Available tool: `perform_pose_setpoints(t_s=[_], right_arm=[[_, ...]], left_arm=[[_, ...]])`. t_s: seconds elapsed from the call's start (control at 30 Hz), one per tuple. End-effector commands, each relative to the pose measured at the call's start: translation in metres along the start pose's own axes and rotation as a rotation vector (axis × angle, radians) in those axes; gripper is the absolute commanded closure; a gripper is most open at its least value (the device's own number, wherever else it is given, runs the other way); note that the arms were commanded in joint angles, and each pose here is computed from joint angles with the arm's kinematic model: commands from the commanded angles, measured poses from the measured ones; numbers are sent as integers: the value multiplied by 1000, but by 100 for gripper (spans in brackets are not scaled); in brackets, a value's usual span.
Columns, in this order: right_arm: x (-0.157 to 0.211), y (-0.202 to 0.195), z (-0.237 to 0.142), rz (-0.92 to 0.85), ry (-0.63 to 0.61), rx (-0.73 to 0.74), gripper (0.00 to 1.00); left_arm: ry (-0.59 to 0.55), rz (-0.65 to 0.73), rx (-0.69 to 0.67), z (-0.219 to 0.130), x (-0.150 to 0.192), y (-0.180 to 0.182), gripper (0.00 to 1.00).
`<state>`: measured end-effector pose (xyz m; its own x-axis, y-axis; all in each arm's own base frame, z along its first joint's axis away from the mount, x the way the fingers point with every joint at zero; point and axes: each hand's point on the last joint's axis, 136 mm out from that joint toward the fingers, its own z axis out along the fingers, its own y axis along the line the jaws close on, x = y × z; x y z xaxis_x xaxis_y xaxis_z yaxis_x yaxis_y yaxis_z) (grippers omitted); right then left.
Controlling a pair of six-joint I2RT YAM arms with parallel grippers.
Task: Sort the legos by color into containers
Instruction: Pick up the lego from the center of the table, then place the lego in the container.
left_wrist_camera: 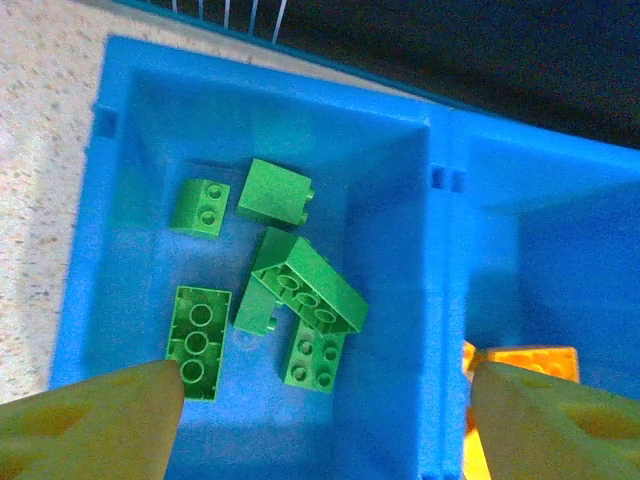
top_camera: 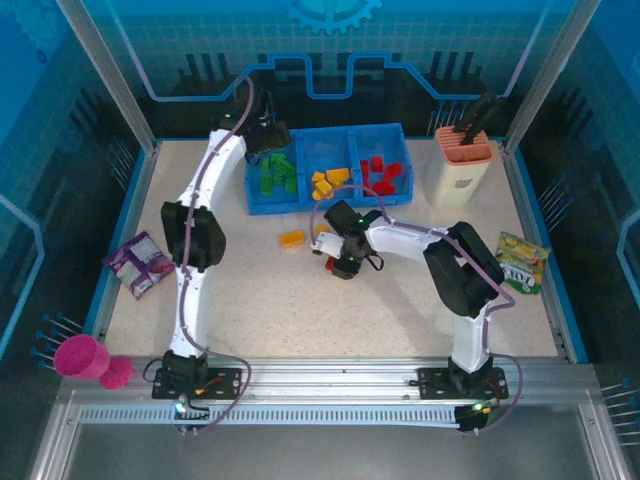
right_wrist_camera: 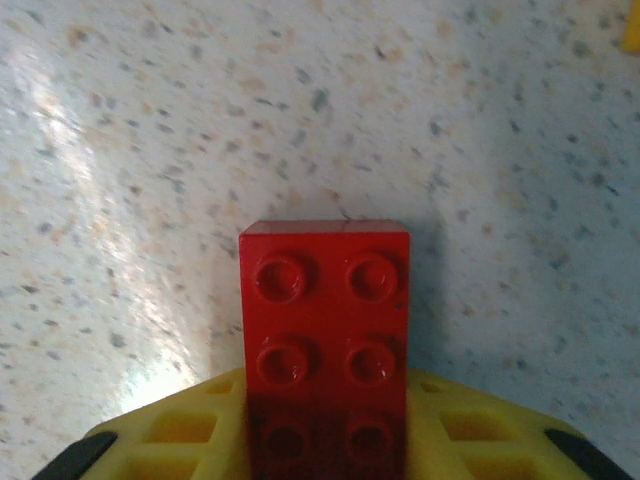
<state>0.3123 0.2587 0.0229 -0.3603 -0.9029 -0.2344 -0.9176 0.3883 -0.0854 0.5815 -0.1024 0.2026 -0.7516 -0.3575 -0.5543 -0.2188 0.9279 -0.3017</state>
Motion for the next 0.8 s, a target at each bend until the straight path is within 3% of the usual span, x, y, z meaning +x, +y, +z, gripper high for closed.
perform_pose_setpoints(t_s=[0.0,0.07,0.23,0.37,0.53,0.77], right_arm=[[7,-20,-29,-1,58,117,69],[11,-39,-49,60,34,160,71],[11,-105,-112,315,-172,221,72],[11,-161,-140,451,-274,288,72],[5,-226,-137,497,-285,376,72],[-7,-292,-109,533,-272,398,74]], left_arm=[[-19,53,21,-29,1,0,23],[-17,78,-3,-40,12,9,23],[-60,87,-57,-88,42,39,23],[-41,41,-62,-118,90,58,23],[28,6,-63,-135,160,73,22],[95,-25,-74,-147,215,83,21]])
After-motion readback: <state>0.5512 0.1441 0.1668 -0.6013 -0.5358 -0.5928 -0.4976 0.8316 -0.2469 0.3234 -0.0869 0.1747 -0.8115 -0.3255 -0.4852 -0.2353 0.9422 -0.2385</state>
